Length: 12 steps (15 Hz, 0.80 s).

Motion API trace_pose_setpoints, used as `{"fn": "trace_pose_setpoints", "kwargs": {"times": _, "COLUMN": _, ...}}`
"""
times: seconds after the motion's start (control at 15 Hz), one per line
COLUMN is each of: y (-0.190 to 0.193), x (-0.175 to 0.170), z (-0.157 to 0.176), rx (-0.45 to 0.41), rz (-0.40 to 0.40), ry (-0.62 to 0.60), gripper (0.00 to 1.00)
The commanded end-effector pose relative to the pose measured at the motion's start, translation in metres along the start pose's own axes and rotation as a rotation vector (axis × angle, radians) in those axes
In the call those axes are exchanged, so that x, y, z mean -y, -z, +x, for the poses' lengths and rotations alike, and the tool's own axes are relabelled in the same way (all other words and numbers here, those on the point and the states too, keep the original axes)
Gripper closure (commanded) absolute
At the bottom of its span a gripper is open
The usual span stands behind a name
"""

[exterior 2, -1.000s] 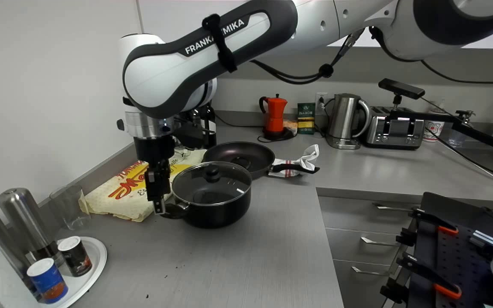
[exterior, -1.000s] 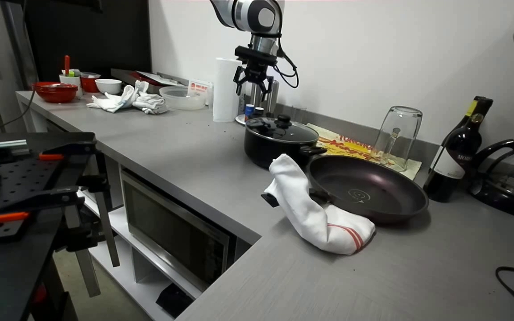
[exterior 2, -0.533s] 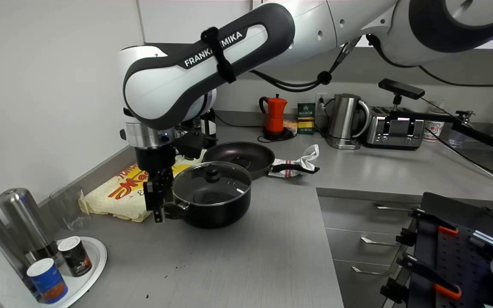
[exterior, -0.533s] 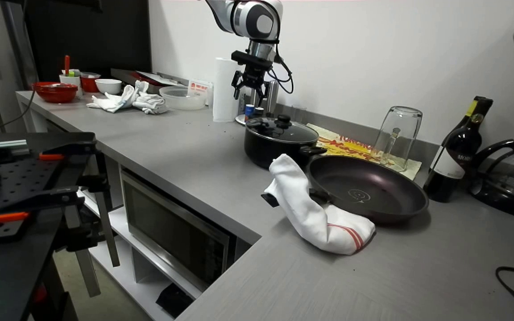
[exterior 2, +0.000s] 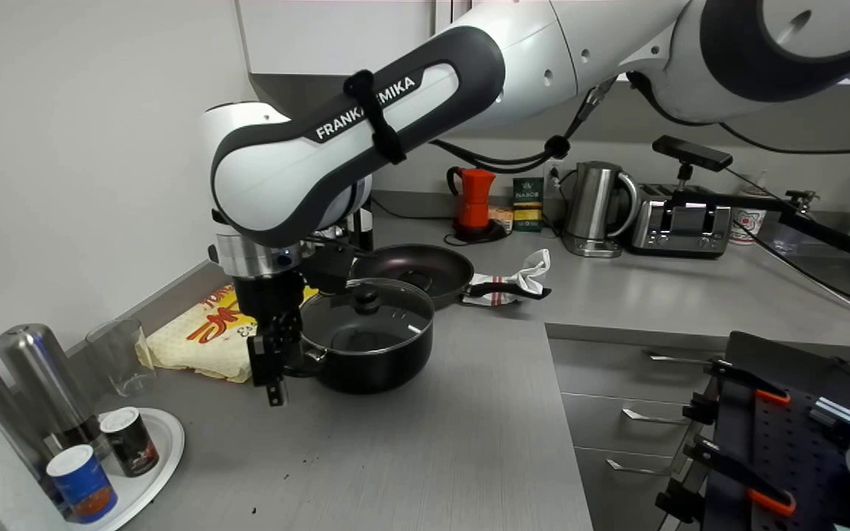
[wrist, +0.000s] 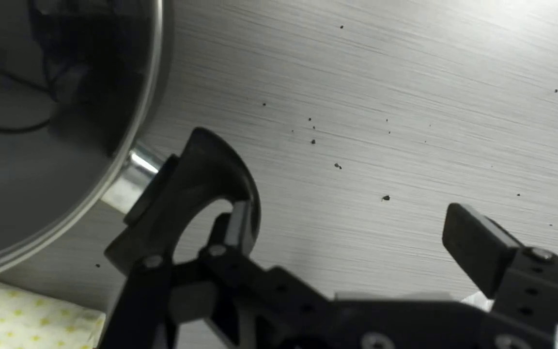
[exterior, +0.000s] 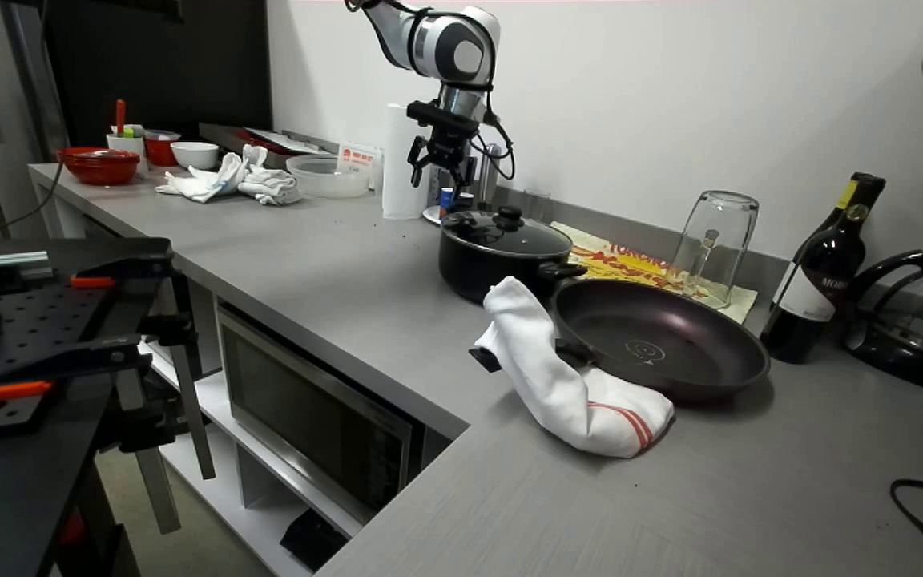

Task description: Move the black pot forwards.

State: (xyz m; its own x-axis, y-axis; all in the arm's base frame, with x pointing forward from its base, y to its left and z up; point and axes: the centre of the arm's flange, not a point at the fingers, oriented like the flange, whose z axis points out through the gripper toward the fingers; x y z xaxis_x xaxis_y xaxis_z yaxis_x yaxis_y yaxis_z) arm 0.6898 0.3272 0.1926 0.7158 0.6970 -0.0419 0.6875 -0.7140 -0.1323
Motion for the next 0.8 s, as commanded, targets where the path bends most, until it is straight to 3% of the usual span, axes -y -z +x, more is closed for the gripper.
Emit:
{"fn": "trace_pose_setpoints", "kwargs": {"times": 0.0, "y": -0.0035, "x": -0.0008, "z": 0.0021, "rx": -0.002, "rz": 0.018, "ry": -0.023, "gripper": 0.00}}
{"fn": "trace_pose_setpoints", "kwargs": {"times": 0.73, "y": -0.0066, "x": -0.0074, "z": 0.0050, "rx": -0.004, "rz": 0.017, "ry": -0.016, "gripper": 0.00}}
